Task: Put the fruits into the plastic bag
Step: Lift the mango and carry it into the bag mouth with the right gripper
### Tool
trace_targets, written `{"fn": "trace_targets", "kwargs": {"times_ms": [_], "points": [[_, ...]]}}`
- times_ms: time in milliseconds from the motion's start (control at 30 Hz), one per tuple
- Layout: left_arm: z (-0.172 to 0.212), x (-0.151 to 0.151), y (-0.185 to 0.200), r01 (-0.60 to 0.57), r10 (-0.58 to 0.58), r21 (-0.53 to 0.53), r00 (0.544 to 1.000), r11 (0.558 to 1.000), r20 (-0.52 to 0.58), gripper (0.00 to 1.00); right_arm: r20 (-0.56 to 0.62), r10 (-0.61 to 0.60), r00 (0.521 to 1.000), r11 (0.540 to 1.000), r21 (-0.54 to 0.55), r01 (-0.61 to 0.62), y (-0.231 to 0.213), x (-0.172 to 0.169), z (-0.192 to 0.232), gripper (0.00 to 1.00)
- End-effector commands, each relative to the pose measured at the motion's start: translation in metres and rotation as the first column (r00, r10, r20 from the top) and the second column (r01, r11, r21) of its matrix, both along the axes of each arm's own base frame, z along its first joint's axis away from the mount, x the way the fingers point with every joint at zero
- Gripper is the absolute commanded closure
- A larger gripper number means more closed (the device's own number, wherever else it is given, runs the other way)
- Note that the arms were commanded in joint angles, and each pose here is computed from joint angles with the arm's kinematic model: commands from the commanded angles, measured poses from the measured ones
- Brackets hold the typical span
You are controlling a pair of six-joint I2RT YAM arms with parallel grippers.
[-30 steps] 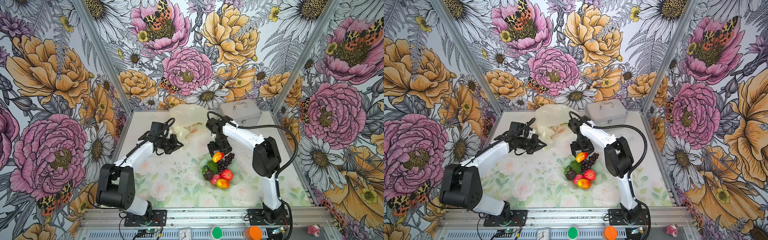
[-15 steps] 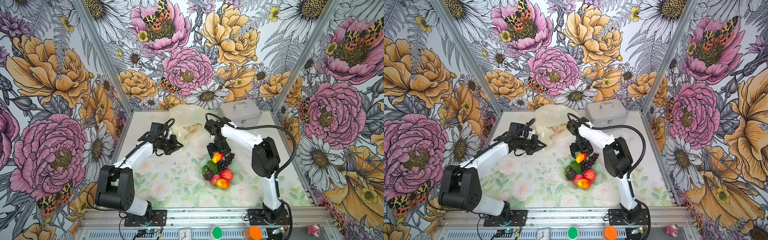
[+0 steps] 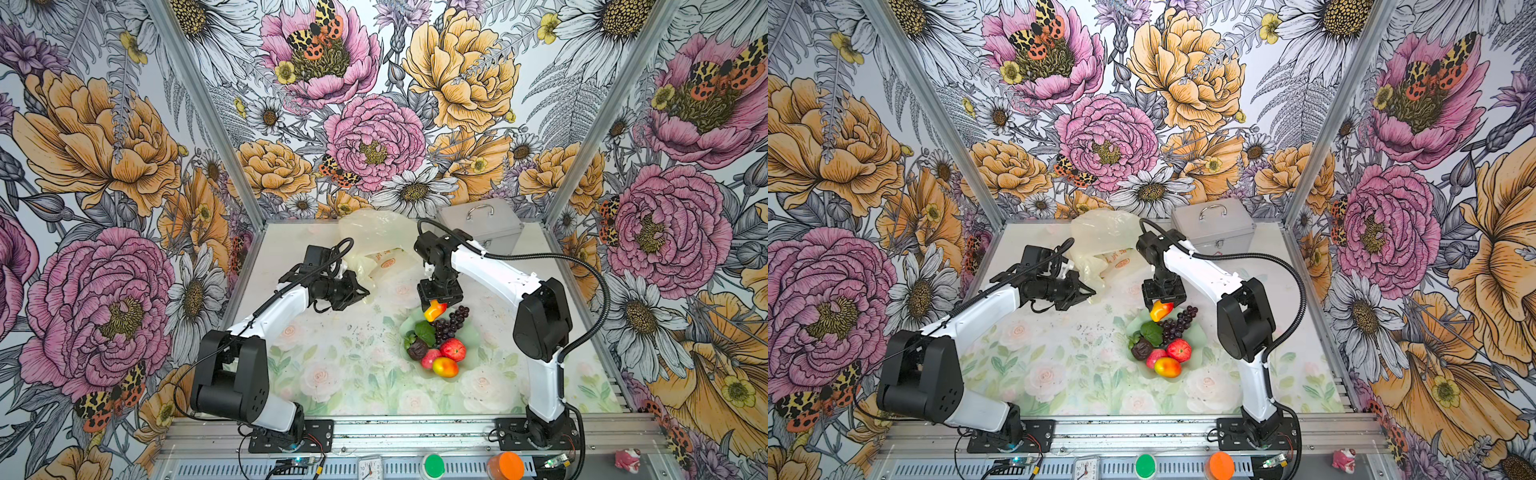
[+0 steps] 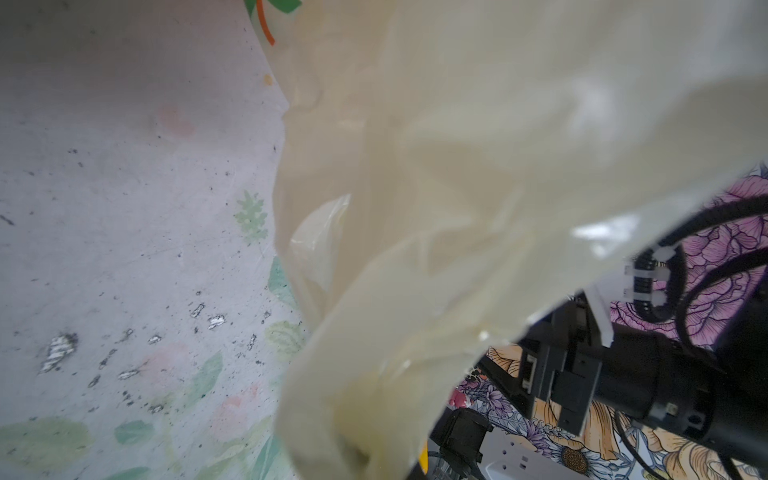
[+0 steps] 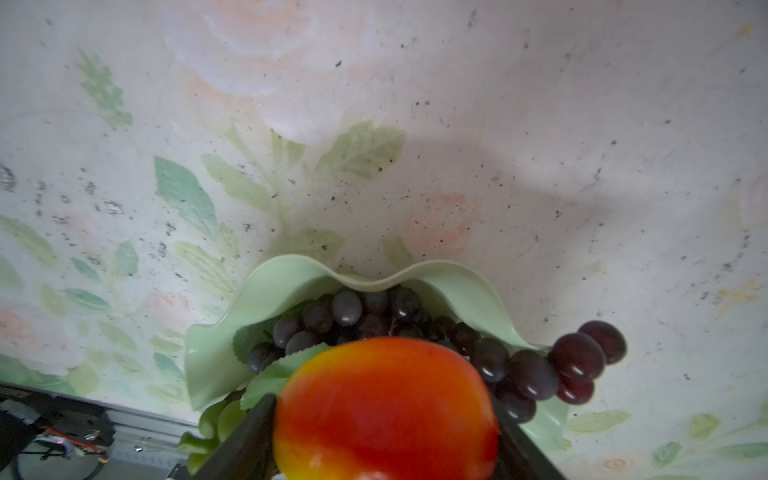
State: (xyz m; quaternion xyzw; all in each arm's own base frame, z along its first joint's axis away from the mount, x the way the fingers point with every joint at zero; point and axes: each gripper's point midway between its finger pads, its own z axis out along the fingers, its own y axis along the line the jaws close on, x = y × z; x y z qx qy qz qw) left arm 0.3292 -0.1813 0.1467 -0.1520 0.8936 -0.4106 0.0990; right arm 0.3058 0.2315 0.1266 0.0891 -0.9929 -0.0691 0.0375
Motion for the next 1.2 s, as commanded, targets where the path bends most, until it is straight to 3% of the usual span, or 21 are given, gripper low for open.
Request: {"fn": "trace_targets", "kwargs": {"times_ms": [0,167,267,333,700,833,967,1167], "points": [[0.011,0.010,-0.004,-0.004,0.004,-0.004,0.999,1.000,0.043,1.00,0.055,-0.125,0.991,0.969,0.220,0.111,0.016,0.021,0.038,0.34],[0.019,0.010,-0.012,0.014,-0.013,-0.020,0.998,1.000,0.053,1.00,0.002,-0.337,0.942,0.806,0.518,0.287,0.054,0.073,0.053,0.34],[0.025,0.009,-0.019,0.026,-0.024,-0.026,0.998,0.999,0.060,1.00,-0.043,-0.412,0.910,0.711,0.609,0.351,0.078,0.106,0.052,0.34],[0.027,0.007,-0.023,0.036,-0.034,-0.029,0.997,0.999,0.062,1.00,-0.061,-0.441,0.895,0.673,0.638,0.375,0.091,0.126,0.049,0.34],[0.029,0.005,-0.037,0.057,-0.055,-0.031,0.997,0.998,0.055,1.00,-0.112,-0.515,0.850,0.588,0.675,0.445,0.142,0.210,0.009,0.33],[0.027,0.007,-0.038,0.059,-0.057,-0.034,0.997,0.998,0.049,1.00,-0.122,-0.534,0.837,0.568,0.681,0.462,0.152,0.225,-0.004,0.24],[0.025,0.010,-0.035,0.055,-0.054,-0.038,0.998,0.998,0.041,1.00,-0.098,-0.512,0.854,0.551,0.725,0.414,0.164,0.236,0.002,0.14],[0.024,0.014,-0.027,0.037,-0.035,-0.040,0.998,0.999,0.042,1.00,-0.062,-0.497,0.865,0.538,0.760,0.364,0.161,0.241,0.026,0.11]]}}
